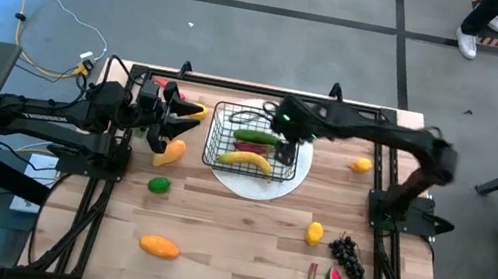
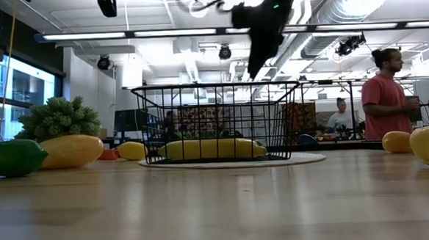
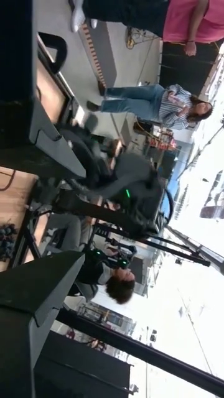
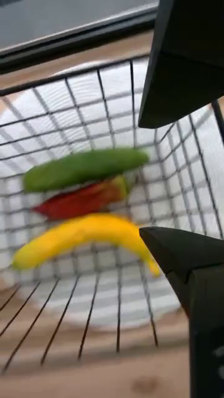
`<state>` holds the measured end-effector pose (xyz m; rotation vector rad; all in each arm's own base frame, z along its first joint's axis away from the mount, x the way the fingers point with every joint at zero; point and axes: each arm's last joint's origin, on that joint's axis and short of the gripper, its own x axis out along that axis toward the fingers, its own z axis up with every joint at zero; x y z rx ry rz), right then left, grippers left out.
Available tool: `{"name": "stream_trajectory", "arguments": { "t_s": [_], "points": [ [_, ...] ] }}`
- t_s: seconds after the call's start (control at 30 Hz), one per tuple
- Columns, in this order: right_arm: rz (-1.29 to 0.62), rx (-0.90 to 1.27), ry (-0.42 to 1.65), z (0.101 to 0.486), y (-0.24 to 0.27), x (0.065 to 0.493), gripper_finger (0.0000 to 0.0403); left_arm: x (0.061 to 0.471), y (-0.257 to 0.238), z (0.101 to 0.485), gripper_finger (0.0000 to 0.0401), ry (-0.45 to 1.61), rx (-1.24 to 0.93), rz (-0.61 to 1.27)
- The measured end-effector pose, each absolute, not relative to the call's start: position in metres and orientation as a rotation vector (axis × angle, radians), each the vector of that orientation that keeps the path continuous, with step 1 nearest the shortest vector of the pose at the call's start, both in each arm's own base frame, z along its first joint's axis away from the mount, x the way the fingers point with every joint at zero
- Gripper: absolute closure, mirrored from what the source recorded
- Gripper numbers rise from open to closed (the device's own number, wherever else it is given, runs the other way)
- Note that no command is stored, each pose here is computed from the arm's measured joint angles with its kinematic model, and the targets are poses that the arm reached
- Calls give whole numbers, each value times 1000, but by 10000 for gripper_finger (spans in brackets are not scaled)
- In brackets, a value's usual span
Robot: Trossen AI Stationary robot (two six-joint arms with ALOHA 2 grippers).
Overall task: Build produce basket
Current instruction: Put the top right yellow lemon into the wire basket
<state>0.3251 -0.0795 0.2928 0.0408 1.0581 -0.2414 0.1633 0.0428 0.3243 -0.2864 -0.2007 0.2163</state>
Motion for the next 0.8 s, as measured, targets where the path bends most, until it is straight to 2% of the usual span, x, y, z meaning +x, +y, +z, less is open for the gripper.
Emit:
{"name": "stream_trajectory", "arguments": {
  "t_s": [0.13, 0.3, 0.47, 0.63, 0.8],
  "points": [
    [-269, 157, 931, 277, -55, 282, 148, 164, 43, 320, 210, -155, -293, 224],
    [-287, 307, 591, 285, -34, 246, 148, 164, 43, 315, 210, -107, -300, 232],
    [-265, 261, 262, 301, -27, 229, 148, 164, 43, 315, 210, -103, -300, 232],
    [-245, 116, 225, 295, -26, 222, 148, 165, 43, 313, 210, -76, -241, 233],
    [-237, 122, 228, 294, -26, 224, 148, 165, 42, 311, 210, -45, -159, 215]
  ]
}}
